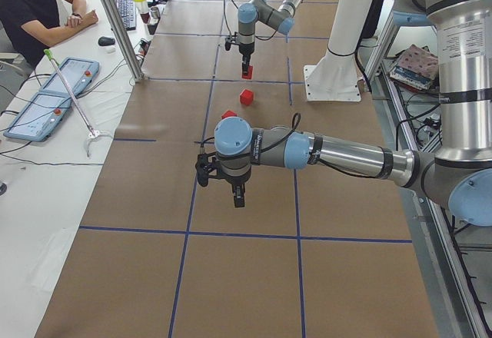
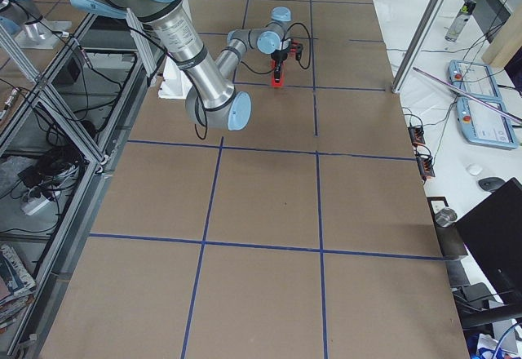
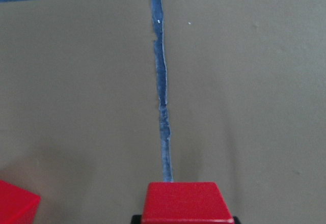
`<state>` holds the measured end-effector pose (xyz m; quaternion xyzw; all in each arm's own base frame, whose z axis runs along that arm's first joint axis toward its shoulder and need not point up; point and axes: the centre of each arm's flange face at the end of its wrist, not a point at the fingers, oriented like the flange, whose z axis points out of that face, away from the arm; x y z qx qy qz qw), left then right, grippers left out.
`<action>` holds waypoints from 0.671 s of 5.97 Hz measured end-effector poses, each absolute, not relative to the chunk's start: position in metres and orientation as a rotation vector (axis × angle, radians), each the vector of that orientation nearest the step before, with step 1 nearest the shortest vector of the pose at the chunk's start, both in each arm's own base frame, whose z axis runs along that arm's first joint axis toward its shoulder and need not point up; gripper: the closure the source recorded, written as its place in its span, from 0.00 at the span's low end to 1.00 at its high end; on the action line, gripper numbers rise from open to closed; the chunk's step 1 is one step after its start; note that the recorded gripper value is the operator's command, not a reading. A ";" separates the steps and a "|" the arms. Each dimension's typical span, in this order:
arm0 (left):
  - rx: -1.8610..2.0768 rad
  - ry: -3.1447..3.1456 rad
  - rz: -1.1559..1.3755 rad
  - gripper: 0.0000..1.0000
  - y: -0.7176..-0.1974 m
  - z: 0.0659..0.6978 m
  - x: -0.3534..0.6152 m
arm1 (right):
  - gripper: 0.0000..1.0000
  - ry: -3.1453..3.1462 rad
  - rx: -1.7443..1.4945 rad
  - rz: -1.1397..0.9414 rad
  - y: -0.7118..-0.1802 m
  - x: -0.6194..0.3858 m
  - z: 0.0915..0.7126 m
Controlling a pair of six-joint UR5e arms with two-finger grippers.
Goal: Form red blocks into L shape at center
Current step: 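Carry the red cube with the right gripper toward the table center, then lower the cube at the center and open the right gripper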
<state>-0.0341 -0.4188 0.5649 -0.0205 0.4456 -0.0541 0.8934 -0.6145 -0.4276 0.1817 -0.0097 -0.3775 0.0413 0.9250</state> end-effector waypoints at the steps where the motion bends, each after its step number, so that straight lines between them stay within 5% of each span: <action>1: -0.042 0.924 -0.112 0.00 -0.419 0.565 -0.034 | 0.97 -0.777 -0.023 0.078 -0.422 -0.619 0.179; 4: -0.042 0.925 -0.113 0.00 -0.418 0.564 -0.034 | 0.91 -0.776 -0.035 0.061 -0.405 -0.631 0.179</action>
